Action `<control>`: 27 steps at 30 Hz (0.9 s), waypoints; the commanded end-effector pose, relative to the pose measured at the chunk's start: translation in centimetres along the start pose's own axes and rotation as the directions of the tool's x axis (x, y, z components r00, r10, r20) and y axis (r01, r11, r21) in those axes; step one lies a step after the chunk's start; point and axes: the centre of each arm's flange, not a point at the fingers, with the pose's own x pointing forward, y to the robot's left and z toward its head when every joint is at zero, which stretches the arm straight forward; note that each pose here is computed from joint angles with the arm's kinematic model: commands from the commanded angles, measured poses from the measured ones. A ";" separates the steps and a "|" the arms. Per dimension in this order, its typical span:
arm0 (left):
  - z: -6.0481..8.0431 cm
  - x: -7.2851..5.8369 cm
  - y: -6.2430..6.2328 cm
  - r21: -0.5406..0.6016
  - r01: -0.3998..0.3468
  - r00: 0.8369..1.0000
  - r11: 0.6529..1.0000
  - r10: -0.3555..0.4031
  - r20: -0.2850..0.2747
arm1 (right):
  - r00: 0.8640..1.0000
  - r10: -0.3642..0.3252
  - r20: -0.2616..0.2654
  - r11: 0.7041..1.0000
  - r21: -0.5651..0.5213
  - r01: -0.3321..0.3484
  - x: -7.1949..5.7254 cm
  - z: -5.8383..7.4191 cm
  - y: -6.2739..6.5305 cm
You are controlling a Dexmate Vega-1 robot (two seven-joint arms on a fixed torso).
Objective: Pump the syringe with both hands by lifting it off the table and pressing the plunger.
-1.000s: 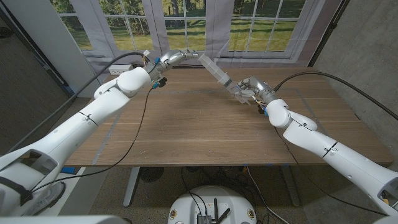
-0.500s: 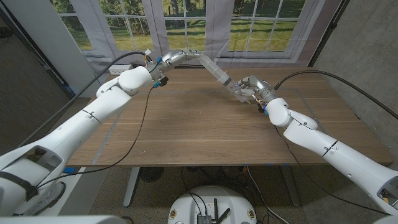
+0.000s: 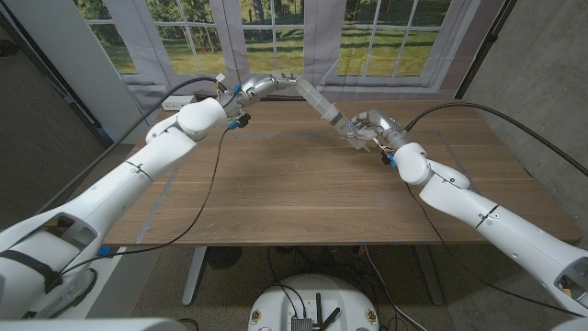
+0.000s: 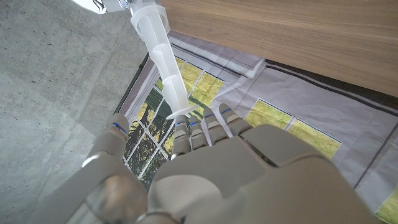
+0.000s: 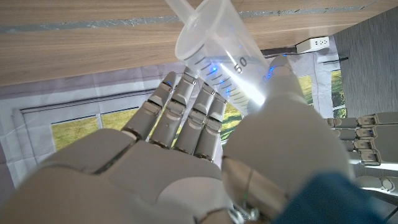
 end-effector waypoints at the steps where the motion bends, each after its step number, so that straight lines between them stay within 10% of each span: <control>1: -0.4 0.6 -0.4 -0.013 0.022 1.000 1.000 -0.022 -0.003 | 1.000 -0.004 0.009 1.000 0.019 0.003 0.5 0.1 -0.3; 27: -0.8 1.4 -1.4 -0.045 0.057 0.998 0.997 -0.057 0.008 | 1.000 -0.017 0.023 1.000 0.022 0.017 0.6 0.4 -0.6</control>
